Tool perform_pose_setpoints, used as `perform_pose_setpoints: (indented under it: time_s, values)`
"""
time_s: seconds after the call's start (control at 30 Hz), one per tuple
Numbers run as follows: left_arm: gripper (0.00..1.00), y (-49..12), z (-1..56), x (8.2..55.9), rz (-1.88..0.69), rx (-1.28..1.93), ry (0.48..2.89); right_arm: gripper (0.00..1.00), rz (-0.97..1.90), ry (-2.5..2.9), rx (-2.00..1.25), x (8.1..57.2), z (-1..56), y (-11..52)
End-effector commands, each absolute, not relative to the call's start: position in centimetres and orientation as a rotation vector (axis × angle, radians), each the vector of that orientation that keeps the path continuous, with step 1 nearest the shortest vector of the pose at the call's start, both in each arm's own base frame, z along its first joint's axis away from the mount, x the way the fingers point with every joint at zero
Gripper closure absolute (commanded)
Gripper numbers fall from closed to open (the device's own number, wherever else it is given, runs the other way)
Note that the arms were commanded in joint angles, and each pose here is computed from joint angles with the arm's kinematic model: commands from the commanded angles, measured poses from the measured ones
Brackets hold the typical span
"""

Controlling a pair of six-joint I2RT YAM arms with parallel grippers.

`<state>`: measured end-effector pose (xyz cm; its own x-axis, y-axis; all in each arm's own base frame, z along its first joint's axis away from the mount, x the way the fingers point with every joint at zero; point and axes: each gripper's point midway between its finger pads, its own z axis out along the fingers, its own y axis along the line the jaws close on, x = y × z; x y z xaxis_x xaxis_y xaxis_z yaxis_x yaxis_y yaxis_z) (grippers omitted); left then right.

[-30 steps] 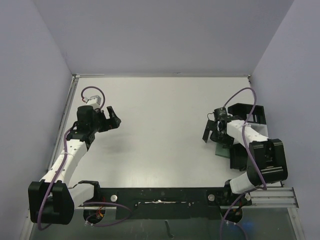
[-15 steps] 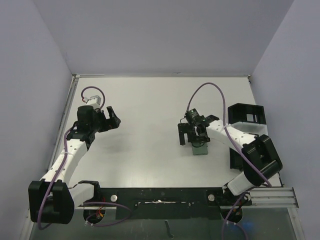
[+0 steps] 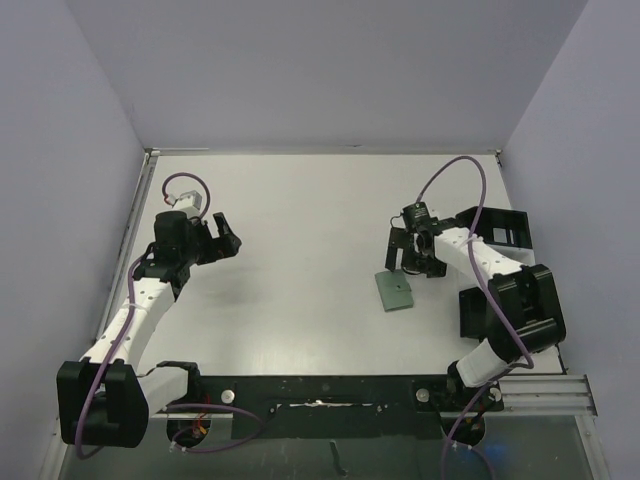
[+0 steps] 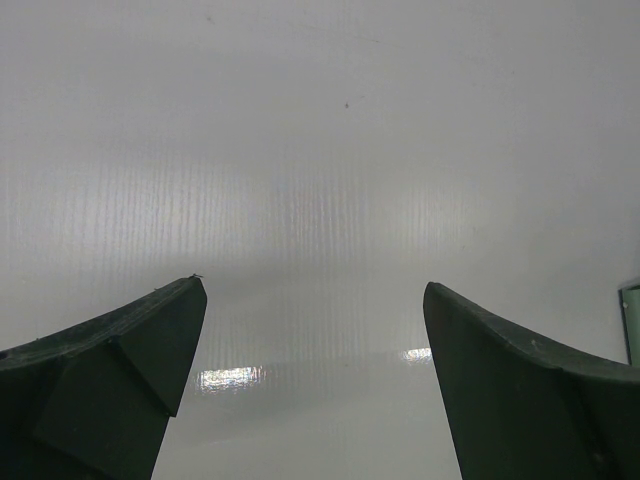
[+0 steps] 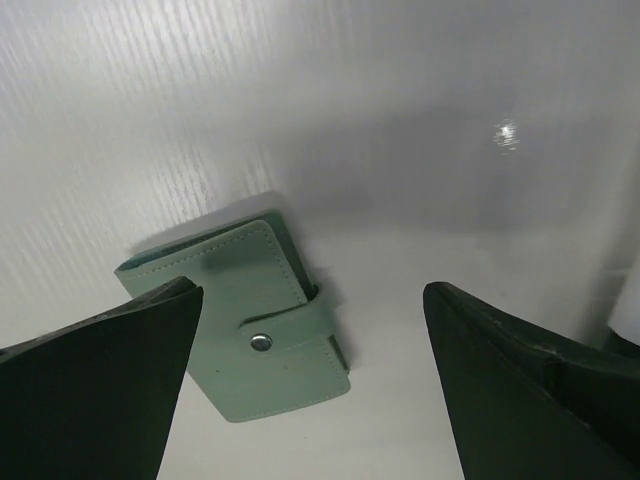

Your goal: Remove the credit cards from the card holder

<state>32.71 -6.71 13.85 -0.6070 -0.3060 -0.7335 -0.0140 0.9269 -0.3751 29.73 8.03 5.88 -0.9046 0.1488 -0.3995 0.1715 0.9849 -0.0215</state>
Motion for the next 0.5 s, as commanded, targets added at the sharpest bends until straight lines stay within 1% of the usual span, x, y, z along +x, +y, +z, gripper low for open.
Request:
perform_pose_setpoints:
  time_s: [0.0, 0.23, 0.37, 0.47]
  values:
    - [0.09, -6.8, 15.3, 33.8, -0.436, -0.222, 2.137, 0.02, 0.186, 2.759, 0.171, 29.8, 4.6, 11.8]
    - [0.10, -6.7, 15.1, 33.8, -0.427, -0.231, 2.149, 0.05, 0.397, 2.798, 0.030, 27.8, 3.2, 17.7]
    - [0.10, -6.8, 15.0, 33.9, -0.433, -0.231, 2.150, 0.08, 0.413, 2.786, -0.143, 26.2, 3.9, 21.4]
    - [0.10, -6.8, 14.9, 33.9, -0.438, -0.229, 2.155, 0.09, 0.363, 2.755, -0.170, 26.3, 5.3, 22.5]
